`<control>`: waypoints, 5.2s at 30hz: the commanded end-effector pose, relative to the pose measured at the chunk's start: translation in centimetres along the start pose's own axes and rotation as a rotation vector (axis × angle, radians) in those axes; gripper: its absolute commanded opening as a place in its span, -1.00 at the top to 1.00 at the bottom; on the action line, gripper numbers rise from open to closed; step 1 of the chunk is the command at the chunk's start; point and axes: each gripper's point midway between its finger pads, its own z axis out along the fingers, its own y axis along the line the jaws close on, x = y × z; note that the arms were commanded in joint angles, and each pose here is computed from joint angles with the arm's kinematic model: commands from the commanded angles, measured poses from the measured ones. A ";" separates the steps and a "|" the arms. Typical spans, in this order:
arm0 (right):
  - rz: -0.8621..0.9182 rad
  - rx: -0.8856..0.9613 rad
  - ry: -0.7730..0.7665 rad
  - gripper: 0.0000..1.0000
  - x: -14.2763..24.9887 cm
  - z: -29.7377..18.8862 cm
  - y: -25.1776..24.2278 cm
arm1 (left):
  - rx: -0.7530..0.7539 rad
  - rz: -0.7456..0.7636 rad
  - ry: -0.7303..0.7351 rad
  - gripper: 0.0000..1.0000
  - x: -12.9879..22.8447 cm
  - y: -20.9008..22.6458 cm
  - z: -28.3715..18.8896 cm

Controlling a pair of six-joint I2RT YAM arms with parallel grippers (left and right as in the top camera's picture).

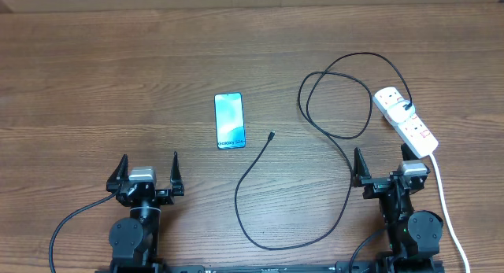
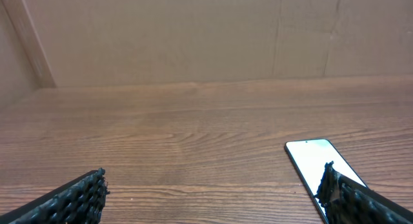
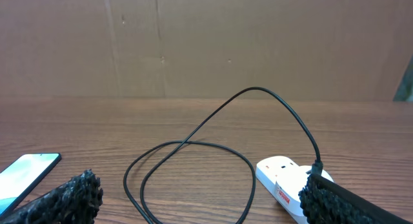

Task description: Plug charger to phone and switch on socket

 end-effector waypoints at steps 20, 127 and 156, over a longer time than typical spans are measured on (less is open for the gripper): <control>-0.001 0.001 -0.005 -1.00 0.2 0.0 0.0 | -0.048 -0.292 -0.013 -0.99 0.0 1.3 0.0; -0.001 0.001 -0.005 -1.00 0.2 0.0 0.0 | 0.288 -0.828 -0.774 -0.99 -20.0 1.8 -8.4; -0.001 0.001 -0.005 -1.00 0.2 0.0 0.0 | 0.439 -0.429 0.660 -1.00 -23.5 -8.6 4.8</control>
